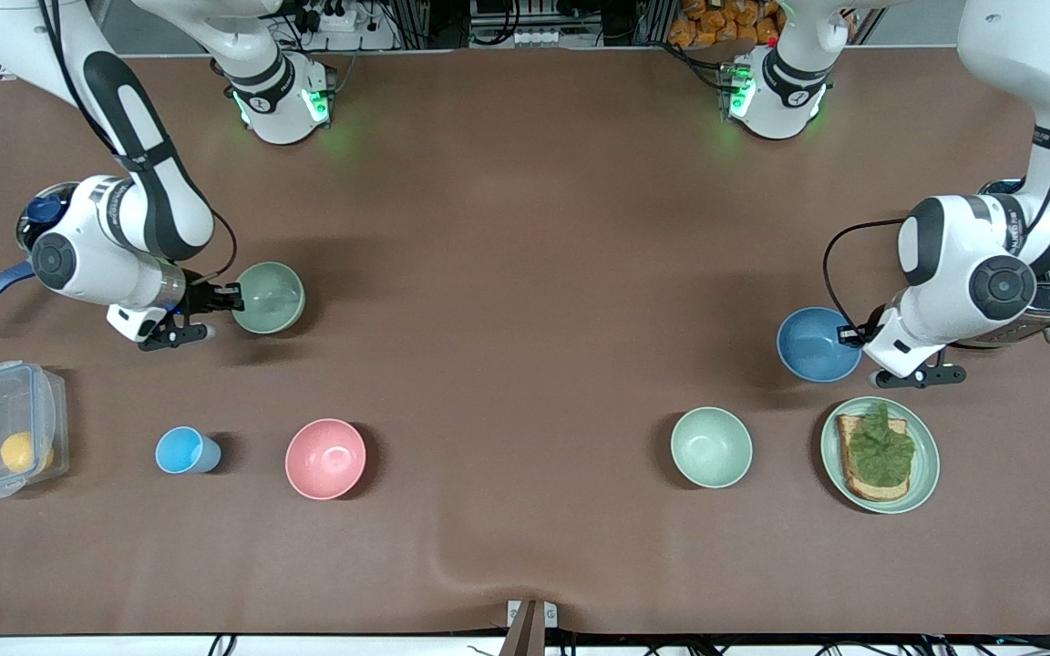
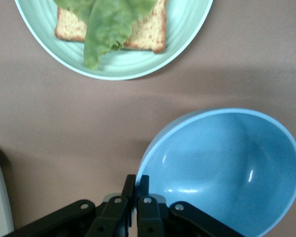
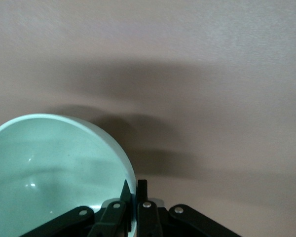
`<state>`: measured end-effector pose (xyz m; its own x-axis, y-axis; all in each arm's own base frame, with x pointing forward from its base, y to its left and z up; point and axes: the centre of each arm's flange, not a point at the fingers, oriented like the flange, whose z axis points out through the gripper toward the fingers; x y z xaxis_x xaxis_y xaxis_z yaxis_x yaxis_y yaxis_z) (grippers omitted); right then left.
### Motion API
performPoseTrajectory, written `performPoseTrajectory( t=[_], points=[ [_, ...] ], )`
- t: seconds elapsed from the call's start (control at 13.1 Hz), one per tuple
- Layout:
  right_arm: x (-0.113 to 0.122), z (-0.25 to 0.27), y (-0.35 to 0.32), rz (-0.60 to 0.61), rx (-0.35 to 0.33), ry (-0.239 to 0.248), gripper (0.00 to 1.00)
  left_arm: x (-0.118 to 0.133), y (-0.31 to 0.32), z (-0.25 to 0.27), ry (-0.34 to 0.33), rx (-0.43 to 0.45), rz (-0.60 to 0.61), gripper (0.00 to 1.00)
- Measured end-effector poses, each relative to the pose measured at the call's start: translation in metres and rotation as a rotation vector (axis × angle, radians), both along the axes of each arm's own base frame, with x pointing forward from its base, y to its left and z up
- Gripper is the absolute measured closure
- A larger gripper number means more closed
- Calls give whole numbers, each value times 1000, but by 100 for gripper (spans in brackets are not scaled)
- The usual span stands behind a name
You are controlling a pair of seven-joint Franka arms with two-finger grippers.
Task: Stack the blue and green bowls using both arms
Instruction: 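Carry the green bowl with the right gripper while the left gripper drags the blue bowl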
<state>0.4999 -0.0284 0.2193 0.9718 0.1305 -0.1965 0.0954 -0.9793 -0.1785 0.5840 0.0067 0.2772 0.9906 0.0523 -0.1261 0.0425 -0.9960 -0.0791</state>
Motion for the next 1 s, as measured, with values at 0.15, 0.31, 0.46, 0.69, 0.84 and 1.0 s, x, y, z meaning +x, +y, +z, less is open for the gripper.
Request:
performPoseTrajectory(
  t=[0.15, 0.31, 0.46, 0.69, 0.84, 1.0],
  points=[
    [0, 5, 23, -66, 23, 26, 95, 10, -6, 21, 3, 1, -6, 95],
    [-1, 10, 57, -132, 49, 48, 95, 17, -14, 36, 0, -1, -18, 95],
    [-3, 19, 99, -213, 27, 68, 95, 20, -22, 43, -2, -5, -30, 95],
    [-14, 33, 188, -325, -27, 47, 95, 25, -40, 57, 4, -18, -50, 95],
    [-28, 39, 246, -404, -44, 2, 95, 28, -59, 66, 4, -47, -55, 95],
    [-48, 42, 301, -476, -36, -55, 95, 28, -75, 70, 0, -65, -66, 95]
  ],
)
